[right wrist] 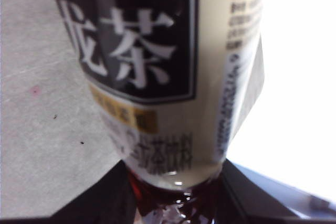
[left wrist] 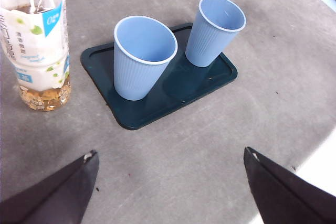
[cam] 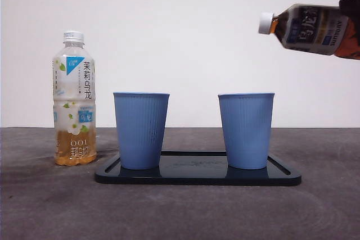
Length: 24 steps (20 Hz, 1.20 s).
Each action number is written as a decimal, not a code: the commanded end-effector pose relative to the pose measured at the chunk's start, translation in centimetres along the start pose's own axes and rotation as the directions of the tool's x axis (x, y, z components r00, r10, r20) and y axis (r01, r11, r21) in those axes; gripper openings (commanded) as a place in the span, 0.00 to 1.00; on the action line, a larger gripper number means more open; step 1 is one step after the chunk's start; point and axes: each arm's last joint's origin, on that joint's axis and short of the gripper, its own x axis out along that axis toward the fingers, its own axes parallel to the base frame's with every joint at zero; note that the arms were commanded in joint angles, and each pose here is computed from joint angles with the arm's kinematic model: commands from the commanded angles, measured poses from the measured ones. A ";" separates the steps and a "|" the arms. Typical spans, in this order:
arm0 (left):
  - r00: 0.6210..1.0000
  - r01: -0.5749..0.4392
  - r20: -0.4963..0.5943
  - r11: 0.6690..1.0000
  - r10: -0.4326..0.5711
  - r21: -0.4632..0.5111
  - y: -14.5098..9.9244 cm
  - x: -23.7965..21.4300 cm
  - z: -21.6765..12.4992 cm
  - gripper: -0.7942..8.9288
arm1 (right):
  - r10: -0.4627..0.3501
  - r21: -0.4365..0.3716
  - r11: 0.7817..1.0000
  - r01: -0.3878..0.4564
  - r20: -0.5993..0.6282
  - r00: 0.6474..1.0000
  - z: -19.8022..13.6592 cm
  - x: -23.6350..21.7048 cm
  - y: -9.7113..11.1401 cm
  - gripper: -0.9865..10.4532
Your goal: Pour the drink into the cup
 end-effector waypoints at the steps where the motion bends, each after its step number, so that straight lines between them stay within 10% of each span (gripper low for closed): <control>1: 1.000 0.010 0.019 1.000 -0.010 0.025 -0.3 -0.3 0.5 0.54 | -0.073 -0.058 0.996 0.073 -0.008 0.997 1.0 -0.4 -0.6 0.10; 11: 1.000 0.012 0.018 1.000 -0.012 0.026 -0.3 -0.3 0.5 0.54 | -0.119 -0.235 0.967 0.097 -0.081 0.990 2.5 0.7 0.7 0.10; 24: 1.000 0.012 0.017 1.000 -0.012 0.026 -0.3 -0.3 0.5 0.54 | -0.111 -0.254 0.963 0.089 -0.075 0.991 2.9 0.8 1.1 0.10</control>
